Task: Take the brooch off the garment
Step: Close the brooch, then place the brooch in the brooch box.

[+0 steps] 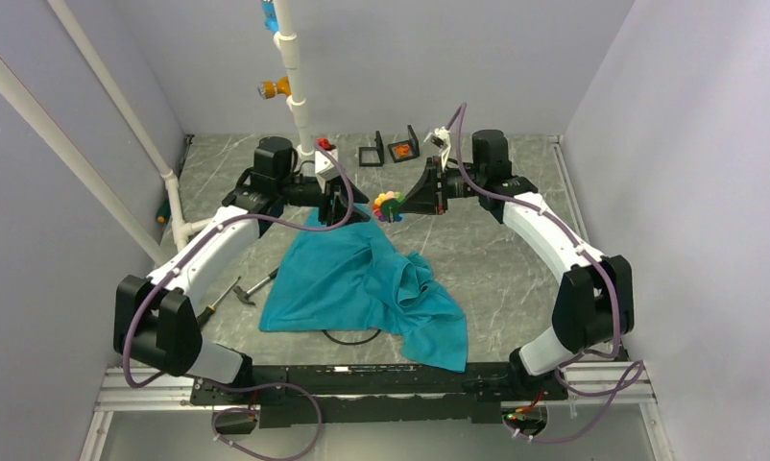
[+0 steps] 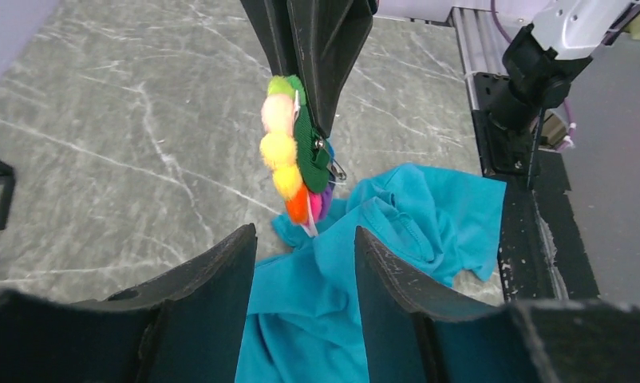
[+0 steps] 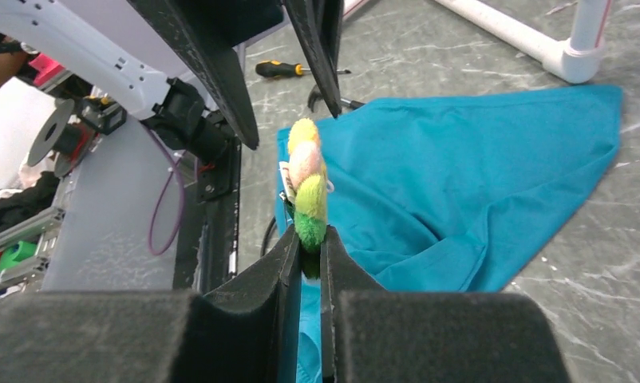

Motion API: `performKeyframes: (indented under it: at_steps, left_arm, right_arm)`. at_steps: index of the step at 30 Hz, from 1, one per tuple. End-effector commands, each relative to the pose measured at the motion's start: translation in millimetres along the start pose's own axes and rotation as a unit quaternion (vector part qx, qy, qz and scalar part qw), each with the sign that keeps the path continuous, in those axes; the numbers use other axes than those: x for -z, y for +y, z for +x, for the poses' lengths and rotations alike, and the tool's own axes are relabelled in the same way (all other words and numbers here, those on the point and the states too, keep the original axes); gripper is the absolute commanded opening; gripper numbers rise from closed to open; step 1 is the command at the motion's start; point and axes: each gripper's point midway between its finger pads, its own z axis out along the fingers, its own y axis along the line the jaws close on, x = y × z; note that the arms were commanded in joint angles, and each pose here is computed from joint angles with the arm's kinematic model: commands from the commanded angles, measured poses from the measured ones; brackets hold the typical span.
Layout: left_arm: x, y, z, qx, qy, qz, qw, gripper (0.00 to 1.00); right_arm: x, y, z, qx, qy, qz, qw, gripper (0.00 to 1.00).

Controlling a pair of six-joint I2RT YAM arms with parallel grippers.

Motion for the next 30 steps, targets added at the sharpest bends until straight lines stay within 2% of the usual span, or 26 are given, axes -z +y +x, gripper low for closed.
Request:
performKeyframes:
  at_steps: [1,6,12,18,20,22,25,27,28,30]
  left_arm:
    - [-13,-9,-25,-0.009,-0.024,0.032,0.999,0.52]
    - [-24,-11,-25,0.009,-0.024,0.047,0.999,0.46]
    - [-31,-16,-27,0.027,-0.027,0.065,0.997,0.31]
    - [-37,-23,-26,0.034,-0.023,0.076,0.996,0.3]
    - [-38,-23,-26,0.035,-0.022,0.077,0.996,0.24]
    - [-39,-21,-27,0.038,-0.023,0.074,0.996,0.09]
    - [-39,-19,-27,0.049,-0.024,0.068,0.996,0.0]
    - [-40,-17,-29,0.058,-0.023,0.065,0.996,0.0]
    - [-41,-15,-29,0.056,-0.023,0.06,0.996,0.0]
    - [-41,0,-27,0.054,-0.015,0.019,0.998,0.0]
  right_arm:
    - [8,28,-12,0.039,-0.012,-0.035,0.999,0.0]
    - [10,29,-9,0.052,-0.011,-0.039,0.998,0.0]
    - [11,28,-7,0.05,-0.012,-0.038,0.998,0.0]
    - [12,25,-5,0.049,-0.011,-0.036,0.998,0.0]
    - [13,24,-6,0.049,-0.011,-0.036,0.998,0.0]
    - [13,24,-7,0.05,-0.011,-0.037,0.998,0.0]
    - [13,23,-7,0.048,-0.011,-0.036,0.998,0.0]
    - [12,20,-6,0.042,-0.012,-0.028,0.999,0.09]
    - [13,15,-6,0.04,-0.015,-0.017,0.999,0.18]
    - [19,5,-8,0.0,-0.027,0.004,1.0,0.46]
